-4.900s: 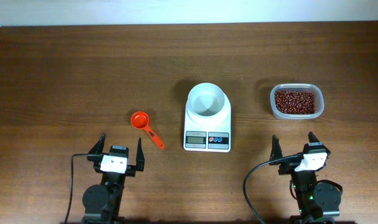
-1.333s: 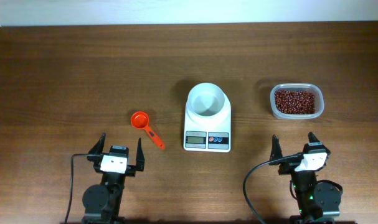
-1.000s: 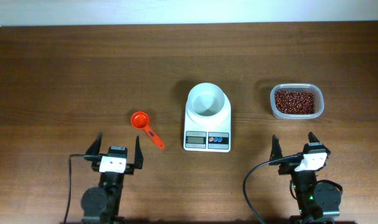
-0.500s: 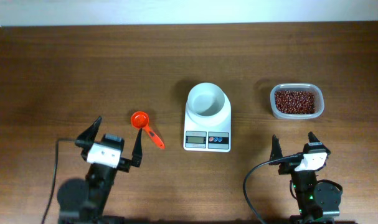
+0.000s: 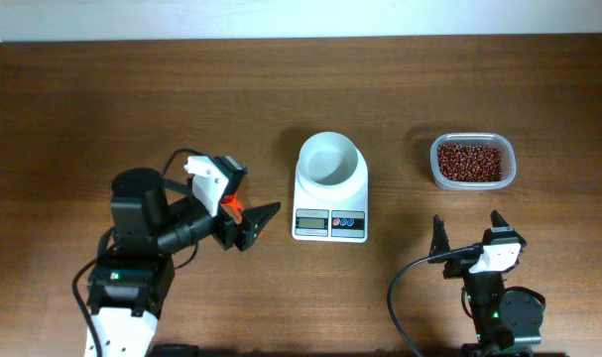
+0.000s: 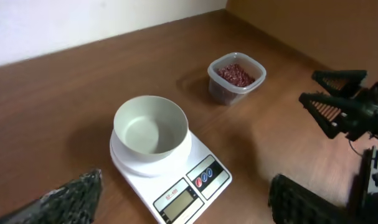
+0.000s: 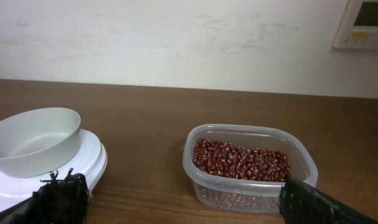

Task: Scoop and weigh 50g on scale
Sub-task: 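Reach the left gripper down to the orange scoop and grasp it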

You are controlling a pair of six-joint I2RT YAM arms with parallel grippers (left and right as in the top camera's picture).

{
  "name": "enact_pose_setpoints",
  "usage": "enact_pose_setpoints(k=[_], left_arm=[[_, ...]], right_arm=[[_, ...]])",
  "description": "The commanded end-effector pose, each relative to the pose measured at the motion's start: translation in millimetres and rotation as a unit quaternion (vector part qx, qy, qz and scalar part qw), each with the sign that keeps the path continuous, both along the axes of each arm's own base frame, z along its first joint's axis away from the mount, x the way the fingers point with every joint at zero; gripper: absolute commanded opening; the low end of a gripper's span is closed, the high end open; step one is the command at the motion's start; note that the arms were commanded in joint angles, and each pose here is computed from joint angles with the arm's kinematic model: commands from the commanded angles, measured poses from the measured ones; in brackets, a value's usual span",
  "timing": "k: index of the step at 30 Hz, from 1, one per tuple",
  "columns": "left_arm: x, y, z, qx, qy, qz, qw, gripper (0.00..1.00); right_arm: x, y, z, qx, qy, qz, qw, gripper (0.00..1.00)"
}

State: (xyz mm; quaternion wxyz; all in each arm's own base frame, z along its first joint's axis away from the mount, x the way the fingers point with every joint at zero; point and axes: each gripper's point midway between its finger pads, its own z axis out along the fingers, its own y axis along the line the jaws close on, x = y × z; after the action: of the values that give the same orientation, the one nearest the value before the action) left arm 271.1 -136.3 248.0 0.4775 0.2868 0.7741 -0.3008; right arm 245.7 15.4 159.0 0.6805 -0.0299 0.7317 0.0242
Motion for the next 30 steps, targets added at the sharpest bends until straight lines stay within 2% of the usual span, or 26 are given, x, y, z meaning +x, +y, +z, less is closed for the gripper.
enact_pose_setpoints(k=[1, 4, 12, 14, 16, 20, 30], left_arm=[[28, 31, -14, -0.002, 0.066, 0.142, 0.988, 0.98], [43, 62, -21, 0.007, 0.086, 0.251, 0.964, 0.99], [48, 85, -27, 0.004, 0.102, 0.331, 0.938, 0.99], [49, 95, -29, -0.005, 0.114, 0.368, 0.923, 0.99], [49, 96, -30, 0.0, 0.124, 0.37, 0.921, 0.99], [55, 113, -28, 0.039, 0.147, 0.412, 0.898, 0.99], [63, 113, -36, 0.045, 0.164, 0.414, 0.894, 0.99]], right_arm=[[0, -1, -2, -0.003, 0.001, -0.003, 1.0, 0.99], [0, -1, -2, -0.003, 0.001, -0.003, 1.0, 0.99], [0, -1, -2, -0.003, 0.001, -0.003, 1.0, 0.99], [0, -1, -2, -0.003, 0.001, -0.003, 1.0, 0.99], [0, -1, -2, -0.003, 0.001, -0.003, 1.0, 0.99], [0, -1, -2, -0.003, 0.001, -0.003, 1.0, 0.99], [0, -1, -2, -0.003, 0.001, -0.003, 1.0, 0.99]])
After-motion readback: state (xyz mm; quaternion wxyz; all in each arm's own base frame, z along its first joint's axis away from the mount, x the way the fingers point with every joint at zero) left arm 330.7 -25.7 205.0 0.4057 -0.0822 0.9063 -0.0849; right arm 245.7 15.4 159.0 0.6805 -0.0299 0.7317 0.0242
